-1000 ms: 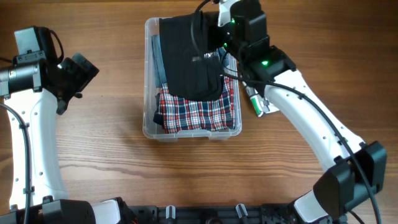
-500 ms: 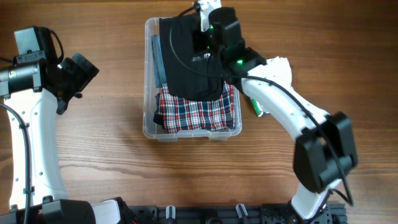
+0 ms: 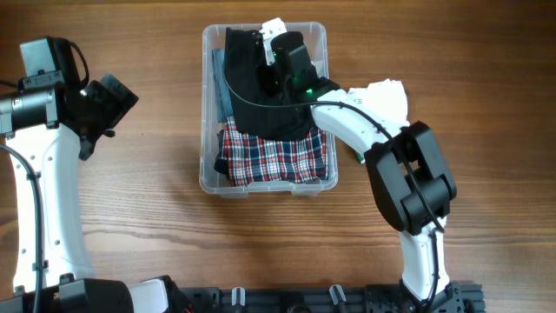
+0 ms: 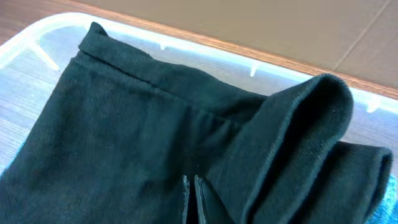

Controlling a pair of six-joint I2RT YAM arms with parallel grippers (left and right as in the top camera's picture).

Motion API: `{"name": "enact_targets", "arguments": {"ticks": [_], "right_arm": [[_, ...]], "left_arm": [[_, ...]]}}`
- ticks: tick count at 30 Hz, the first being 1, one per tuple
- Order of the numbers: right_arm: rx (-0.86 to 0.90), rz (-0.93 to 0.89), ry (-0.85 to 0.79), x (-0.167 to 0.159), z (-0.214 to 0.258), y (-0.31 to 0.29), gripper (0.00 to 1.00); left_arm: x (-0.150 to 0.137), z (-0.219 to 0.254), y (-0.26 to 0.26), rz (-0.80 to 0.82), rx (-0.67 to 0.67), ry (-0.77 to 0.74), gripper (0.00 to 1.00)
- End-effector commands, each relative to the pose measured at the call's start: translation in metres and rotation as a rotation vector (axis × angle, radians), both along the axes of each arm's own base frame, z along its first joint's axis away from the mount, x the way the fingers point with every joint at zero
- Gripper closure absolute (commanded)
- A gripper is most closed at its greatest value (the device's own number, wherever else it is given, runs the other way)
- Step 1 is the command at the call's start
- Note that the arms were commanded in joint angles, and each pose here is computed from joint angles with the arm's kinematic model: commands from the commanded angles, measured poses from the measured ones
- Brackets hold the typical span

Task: Pack container
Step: 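Release and tuck the black garment into the container with the right gripper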

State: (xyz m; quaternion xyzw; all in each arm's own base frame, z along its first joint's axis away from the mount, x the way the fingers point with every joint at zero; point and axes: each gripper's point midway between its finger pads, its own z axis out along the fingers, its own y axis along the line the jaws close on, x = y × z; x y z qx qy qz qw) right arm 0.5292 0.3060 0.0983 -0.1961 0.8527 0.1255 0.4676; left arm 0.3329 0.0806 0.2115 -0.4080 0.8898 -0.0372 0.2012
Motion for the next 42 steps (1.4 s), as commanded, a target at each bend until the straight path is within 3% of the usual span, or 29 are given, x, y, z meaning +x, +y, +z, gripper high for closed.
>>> {"name": "enact_targets", "arguments": {"ticks": [1, 12, 17, 22, 26, 32, 35, 37, 42], "right_arm": [[-0.093, 0.002, 0.174, -0.019, -0.085, -0.013, 0.95], [-0.138, -0.036, 0.328, -0.044, -0.139, -0.028, 0.95], [-0.143, -0.031, 0.316, -0.042, -0.134, -0.029, 0.95], [-0.116, -0.072, 0.204, -0.023, -0.076, -0.029, 0.94], [-0.108, -0.091, 0.010, -0.011, 0.025, -0.036, 0.92], [-0.047, -0.097, -0.098, -0.036, 0.132, -0.051, 0.84], [-0.041, -0.111, -0.062, -0.056, 0.150, -0.063, 0.86], [-0.034, -0.131, 0.005, -0.072, 0.150, -0.071, 0.94], [-0.082, -0.101, 0.208, -0.105, 0.111, -0.078, 0.96]], "left_arm": [[0.001, 0.004, 0.001, 0.003, -0.001, -0.012, 0.00], [0.001, 0.004, 0.001, 0.003, -0.001, -0.012, 0.00], [0.001, 0.004, 0.001, 0.003, -0.001, -0.012, 0.00], [0.001, 0.004, 0.001, 0.003, -0.001, -0.012, 0.00], [0.001, 0.004, 0.001, 0.003, -0.001, -0.012, 0.00], [0.001, 0.004, 0.001, 0.003, -0.001, -0.012, 0.00], [0.001, 0.004, 0.001, 0.003, -0.001, -0.012, 0.00], [0.001, 0.004, 0.001, 0.003, -0.001, -0.012, 0.00], [0.001, 0.004, 0.001, 0.003, -0.001, -0.012, 0.00]]}}
